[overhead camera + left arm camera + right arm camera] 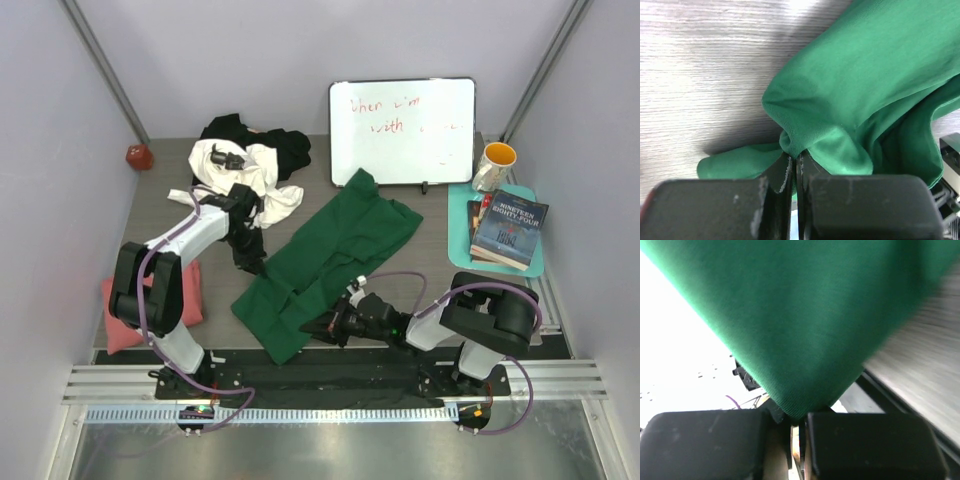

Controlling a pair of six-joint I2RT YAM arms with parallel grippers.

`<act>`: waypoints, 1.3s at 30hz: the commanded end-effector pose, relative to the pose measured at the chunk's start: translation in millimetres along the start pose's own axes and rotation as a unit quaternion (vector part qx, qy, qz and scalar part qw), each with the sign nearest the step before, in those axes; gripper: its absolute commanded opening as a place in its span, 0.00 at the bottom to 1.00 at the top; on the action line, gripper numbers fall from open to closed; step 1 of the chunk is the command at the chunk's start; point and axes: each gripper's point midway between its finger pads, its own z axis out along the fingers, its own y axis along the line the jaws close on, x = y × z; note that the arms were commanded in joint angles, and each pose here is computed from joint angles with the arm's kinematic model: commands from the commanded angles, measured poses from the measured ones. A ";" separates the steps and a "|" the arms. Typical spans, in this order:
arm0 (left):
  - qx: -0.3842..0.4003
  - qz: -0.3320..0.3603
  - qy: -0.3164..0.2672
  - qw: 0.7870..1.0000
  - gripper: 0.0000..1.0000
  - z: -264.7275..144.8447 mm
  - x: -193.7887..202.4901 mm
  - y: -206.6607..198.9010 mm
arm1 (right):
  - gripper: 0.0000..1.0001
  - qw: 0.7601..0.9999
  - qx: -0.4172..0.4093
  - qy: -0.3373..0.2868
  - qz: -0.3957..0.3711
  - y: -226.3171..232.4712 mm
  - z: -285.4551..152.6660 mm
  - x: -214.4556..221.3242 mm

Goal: Fold and stack the t-shirts

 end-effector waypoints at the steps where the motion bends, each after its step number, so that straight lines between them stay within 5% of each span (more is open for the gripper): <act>1: 0.012 -0.002 0.003 1.000 0.00 -3.5 -4.3 -9.8 | 0.01 0.999 -0.036 -0.032 0.020 11.1 -13.2 -13.7; 15: 0.037 0.007 -0.003 0.999 0.00 -4.8 -12.7 -21.8 | 0.01 0.998 -0.022 -0.048 0.025 8.0 -15.4 -28.9; 26: -0.019 -0.001 0.006 1.000 0.07 -4.8 -10.4 -3.5 | 0.02 0.995 0.040 0.056 0.068 -22.0 21.9 2.4; 29: -0.029 0.002 0.010 1.000 0.12 -8.4 -7.9 0.1 | 0.10 0.993 0.014 0.085 0.079 -8.0 30.9 18.1; 30: -0.032 0.002 0.009 0.999 0.15 -10.3 -7.7 1.6 | 0.21 0.993 0.006 0.089 0.082 -3.4 31.9 20.9; 34: -0.053 0.005 0.013 0.998 0.25 -13.5 -1.6 11.3 | 0.25 0.993 -0.005 0.099 0.062 11.9 33.6 31.2; 39: -0.092 0.008 0.012 0.996 0.33 -19.0 2.2 26.7 | 0.37 0.993 0.098 0.059 -0.034 13.1 24.4 26.4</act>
